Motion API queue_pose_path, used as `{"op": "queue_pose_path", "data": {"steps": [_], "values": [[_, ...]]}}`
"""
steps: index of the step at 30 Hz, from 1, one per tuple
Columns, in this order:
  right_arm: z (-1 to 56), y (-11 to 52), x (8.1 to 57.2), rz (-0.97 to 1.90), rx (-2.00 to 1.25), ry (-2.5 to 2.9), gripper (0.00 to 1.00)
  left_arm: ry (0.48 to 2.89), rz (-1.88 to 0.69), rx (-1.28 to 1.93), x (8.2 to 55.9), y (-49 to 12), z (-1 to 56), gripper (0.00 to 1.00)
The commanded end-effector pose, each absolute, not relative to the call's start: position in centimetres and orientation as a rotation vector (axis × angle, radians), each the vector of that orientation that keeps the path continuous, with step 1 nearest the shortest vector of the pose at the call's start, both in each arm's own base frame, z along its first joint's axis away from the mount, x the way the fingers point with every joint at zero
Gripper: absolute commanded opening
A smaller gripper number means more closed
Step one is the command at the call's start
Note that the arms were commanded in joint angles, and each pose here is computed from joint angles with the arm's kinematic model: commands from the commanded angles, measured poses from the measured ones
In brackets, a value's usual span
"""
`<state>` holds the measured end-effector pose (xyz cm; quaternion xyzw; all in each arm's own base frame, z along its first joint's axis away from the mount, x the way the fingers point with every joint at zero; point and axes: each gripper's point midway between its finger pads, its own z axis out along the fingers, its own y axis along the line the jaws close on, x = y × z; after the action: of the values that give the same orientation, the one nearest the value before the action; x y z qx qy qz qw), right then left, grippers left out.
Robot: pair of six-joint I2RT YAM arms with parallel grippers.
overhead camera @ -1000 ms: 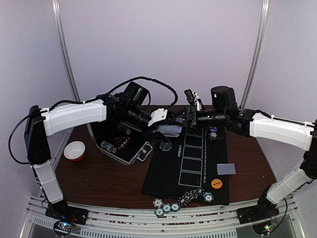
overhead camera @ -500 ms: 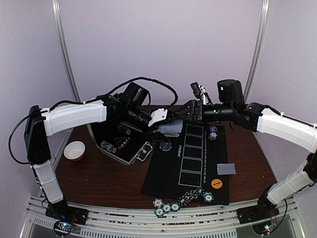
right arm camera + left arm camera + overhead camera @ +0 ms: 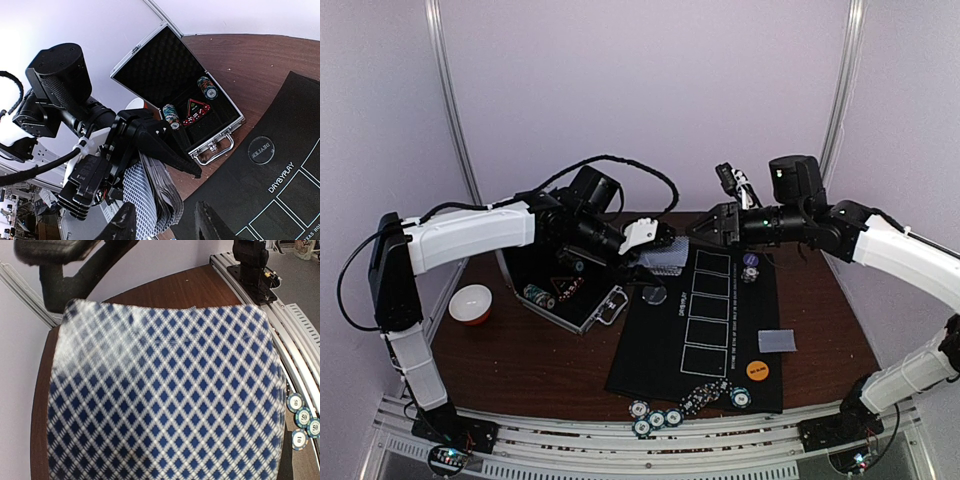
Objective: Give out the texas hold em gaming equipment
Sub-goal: Pick up the poker card from the face-down deck piles.
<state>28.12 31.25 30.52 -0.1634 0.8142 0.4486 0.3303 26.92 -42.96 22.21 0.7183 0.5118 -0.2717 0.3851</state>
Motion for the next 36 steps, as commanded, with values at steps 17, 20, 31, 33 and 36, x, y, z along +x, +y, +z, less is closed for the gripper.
{"op": "queue_pose_path", "data": {"steps": [17, 20, 31, 33, 36], "values": [[29.6, 32.7, 27.5, 1.293, -0.471, 2.129, 0.27, 1.246, -0.663, 1.777, 27.3, -42.8, 24.9, 0.58], [29.5, 32.7, 27.5, 1.294, -0.474, 2.132, 0.20, 1.242, -0.662, 1.778, 27.3, -42.8, 25.0, 0.58], [30.7, 31.7, 26.9, 1.226, -0.522, 2.125, 0.00, 1.260, -0.652, 1.785, 27.4, -42.5, 24.6, 0.58], [31.2, 31.6, 26.7, 1.224, -0.535, 2.117, 0.00, 1.262, -0.650, 1.785, 27.5, -42.5, 24.6, 0.58], [32.2, 31.1, 26.7, 1.217, -0.535, 2.093, 0.00, 1.264, -0.649, 1.785, 27.5, -42.5, 24.5, 0.58]]}}
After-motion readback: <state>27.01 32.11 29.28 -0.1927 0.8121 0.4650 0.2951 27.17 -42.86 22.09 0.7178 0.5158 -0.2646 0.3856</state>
